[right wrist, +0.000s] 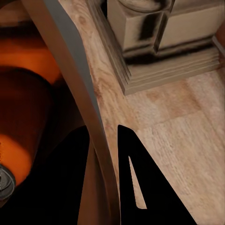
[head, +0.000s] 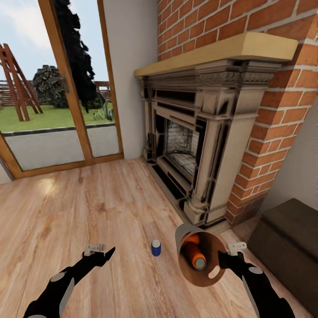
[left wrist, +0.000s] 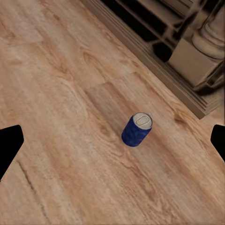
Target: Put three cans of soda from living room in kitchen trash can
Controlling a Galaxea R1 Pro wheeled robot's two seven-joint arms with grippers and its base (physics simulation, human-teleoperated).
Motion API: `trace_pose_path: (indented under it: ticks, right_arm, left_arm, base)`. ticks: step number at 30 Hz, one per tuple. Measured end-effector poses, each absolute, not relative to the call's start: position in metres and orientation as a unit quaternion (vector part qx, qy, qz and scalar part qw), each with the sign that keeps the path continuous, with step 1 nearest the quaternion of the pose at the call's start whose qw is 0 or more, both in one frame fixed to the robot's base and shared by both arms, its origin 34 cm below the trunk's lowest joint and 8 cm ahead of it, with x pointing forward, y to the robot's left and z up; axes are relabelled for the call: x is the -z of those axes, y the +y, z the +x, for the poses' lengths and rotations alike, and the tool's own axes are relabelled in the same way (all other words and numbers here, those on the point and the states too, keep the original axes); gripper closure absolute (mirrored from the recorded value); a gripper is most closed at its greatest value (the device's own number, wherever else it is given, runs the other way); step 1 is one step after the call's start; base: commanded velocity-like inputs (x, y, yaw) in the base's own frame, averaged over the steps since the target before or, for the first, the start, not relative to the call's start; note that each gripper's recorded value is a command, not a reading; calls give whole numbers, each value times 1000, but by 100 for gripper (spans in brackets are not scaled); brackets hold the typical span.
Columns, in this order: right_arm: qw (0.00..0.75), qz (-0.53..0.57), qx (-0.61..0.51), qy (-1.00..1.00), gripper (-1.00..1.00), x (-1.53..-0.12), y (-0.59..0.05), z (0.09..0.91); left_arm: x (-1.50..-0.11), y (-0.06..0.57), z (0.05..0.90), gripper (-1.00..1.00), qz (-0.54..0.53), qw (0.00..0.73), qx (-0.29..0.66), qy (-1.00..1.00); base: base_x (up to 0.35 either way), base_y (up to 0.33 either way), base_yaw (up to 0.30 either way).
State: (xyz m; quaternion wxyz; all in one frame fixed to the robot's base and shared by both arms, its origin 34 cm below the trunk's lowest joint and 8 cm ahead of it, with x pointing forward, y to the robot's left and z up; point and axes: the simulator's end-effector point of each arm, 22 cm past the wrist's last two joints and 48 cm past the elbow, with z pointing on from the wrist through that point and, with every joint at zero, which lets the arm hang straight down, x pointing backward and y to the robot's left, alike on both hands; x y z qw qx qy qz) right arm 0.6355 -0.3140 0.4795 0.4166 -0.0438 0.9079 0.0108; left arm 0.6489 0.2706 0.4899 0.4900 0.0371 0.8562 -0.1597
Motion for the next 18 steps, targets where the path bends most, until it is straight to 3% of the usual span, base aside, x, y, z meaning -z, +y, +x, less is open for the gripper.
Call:
trace_pose_path:
  ticks: [13, 18]
  right_arm:
    - [421, -26, -26, 907, 100, -478, -311, 637]
    - [420, -25, -32, 906, 100, -477, -304, 637]
  left_arm:
    - [-485, 268, 647, -100, 41, 485, 161, 859]
    - [-484, 267, 647, -100, 42, 484, 161, 859]
  base:
    - [27, 34, -234]
    - [-216, 1, -124]
